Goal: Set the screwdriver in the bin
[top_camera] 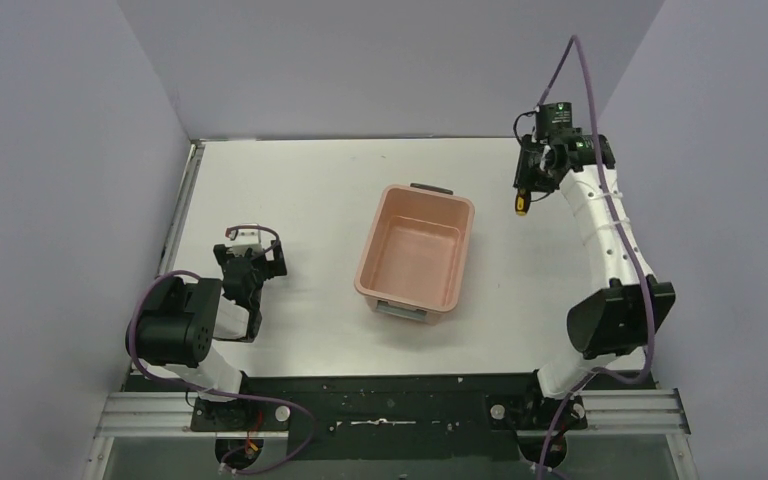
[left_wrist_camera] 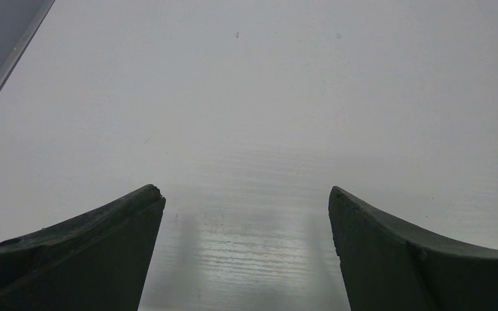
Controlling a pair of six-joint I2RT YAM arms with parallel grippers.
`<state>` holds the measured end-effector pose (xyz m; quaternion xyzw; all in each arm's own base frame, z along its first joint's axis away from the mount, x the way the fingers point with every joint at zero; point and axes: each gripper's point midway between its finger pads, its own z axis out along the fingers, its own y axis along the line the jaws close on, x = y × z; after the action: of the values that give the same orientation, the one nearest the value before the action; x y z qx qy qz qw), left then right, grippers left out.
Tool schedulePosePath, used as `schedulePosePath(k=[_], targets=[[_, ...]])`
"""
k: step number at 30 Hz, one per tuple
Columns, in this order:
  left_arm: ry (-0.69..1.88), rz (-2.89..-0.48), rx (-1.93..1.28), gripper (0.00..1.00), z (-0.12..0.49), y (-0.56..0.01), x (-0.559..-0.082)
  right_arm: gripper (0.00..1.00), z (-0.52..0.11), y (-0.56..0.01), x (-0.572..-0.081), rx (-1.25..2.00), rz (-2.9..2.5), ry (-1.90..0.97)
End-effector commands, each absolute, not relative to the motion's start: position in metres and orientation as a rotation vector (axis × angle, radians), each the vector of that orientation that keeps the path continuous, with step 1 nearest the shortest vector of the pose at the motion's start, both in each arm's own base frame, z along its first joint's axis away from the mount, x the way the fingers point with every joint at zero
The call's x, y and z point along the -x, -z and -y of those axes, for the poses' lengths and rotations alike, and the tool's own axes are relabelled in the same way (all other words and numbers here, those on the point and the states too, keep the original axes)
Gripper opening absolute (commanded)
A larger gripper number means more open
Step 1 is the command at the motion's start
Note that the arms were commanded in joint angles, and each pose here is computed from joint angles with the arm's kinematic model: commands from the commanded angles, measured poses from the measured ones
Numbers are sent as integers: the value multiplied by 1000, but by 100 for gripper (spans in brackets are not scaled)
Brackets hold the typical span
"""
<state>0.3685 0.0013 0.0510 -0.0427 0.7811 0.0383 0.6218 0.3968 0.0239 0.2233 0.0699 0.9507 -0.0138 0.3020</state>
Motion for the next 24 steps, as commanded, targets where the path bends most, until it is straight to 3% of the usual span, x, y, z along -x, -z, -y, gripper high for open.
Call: schedulePosePath(k=[1, 8, 13, 24], targets=[[-77, -1713, 85, 97, 1, -74, -380, 0, -67, -282, -361, -147, -2463, -11], [-77, -1713, 84, 97, 1, -73, -380, 0, -238, -321, -343, 196, -2313, -385], [-77, -1712, 85, 97, 1, -74, -380, 0, -271, -306, -330, 253, -2322, -374], [-77, -1712, 86, 97, 0, -73, -380, 0, -274, -132, -289, 258, -2625, -350]])
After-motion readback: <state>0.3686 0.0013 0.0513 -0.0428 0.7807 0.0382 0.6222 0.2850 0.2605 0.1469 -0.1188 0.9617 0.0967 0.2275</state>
